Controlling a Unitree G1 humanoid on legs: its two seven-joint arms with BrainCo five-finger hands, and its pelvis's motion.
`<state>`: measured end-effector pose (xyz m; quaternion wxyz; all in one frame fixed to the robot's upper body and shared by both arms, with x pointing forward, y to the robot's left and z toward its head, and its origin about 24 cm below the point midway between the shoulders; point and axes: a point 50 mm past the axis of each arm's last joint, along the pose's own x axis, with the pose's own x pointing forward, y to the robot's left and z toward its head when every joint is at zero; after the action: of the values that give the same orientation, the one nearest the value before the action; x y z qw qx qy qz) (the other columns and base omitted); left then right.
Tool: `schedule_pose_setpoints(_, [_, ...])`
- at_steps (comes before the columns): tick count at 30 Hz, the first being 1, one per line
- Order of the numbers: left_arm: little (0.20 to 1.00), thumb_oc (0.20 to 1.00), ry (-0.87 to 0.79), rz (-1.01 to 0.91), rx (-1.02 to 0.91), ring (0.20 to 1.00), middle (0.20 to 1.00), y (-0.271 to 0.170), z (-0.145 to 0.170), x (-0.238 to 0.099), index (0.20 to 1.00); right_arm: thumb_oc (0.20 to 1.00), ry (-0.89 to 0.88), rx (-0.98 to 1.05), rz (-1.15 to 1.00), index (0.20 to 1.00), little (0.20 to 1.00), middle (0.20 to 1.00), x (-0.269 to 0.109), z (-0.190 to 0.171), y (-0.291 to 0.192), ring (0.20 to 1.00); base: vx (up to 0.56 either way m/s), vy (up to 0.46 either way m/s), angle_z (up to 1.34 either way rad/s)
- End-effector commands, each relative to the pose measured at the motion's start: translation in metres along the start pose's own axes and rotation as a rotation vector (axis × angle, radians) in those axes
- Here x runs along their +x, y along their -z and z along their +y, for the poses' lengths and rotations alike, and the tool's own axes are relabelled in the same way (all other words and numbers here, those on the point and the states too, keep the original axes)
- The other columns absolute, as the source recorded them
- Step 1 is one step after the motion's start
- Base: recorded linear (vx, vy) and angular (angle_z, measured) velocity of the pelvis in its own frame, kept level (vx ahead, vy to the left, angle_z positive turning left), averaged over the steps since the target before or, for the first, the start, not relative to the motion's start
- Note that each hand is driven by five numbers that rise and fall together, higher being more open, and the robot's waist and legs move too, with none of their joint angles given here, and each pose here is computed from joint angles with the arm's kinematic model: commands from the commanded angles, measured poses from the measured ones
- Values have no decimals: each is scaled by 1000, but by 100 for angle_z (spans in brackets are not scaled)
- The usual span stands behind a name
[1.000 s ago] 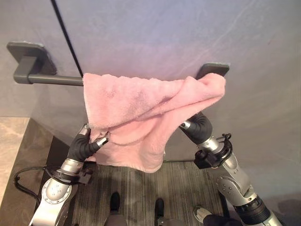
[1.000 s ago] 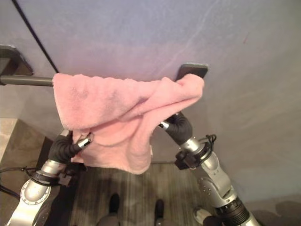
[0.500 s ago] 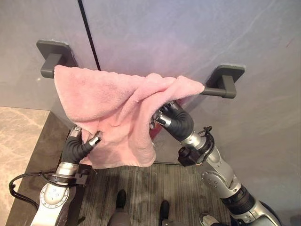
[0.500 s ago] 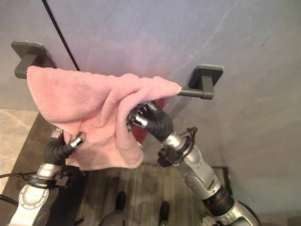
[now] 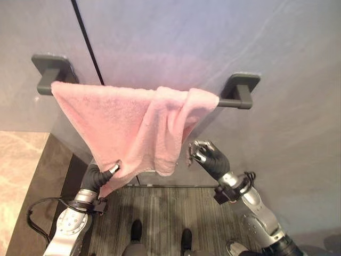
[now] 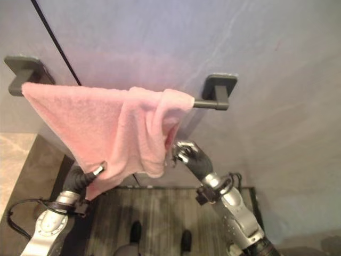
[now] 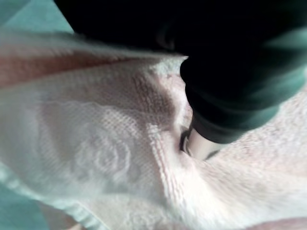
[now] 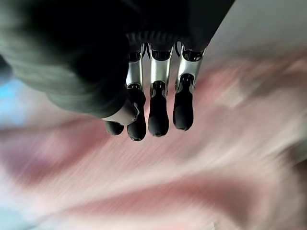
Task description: Put brush and paste in cup on sink, flatten towel.
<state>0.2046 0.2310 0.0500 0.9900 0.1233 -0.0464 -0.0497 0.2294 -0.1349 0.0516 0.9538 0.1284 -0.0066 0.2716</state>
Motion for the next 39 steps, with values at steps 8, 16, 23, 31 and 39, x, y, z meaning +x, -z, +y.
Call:
schedule_pose_setpoints(8, [1000,1000,-253,140,334,1000,1000,23,50,-41,1000,1000,439,-440,-222,1000,1000,1000,-50,-48,-53,1000,8,27,-1])
schedule_pose_setpoints(16, [1000,1000,-593,-67,560,1000,1000,-37,105,-68,1000,1000,512,-838,-528,1000,1000,1000,-75,-31,-132,1000,-5,11,0])
schedule_pose_setpoints(23, [1000,1000,-673,-288,739,1000,1000,-88,122,-57,1000,1000,430,-1057,-762,1000,1000,1000,-58,-5,-175,1000,-1,2,-1])
schedule_pose_setpoints(31, [1000,1000,-511,-541,1011,1000,1000,-151,111,-39,1000,1000,135,-1195,-919,1000,1000,1000,-31,41,-198,1000,0,0,0])
schedule_pose_setpoints(39, [1000,1000,-338,-598,1180,1000,1000,-171,97,-34,1000,1000,-20,-1367,-856,1000,1000,1000,-26,53,-197,1000,0,0,0])
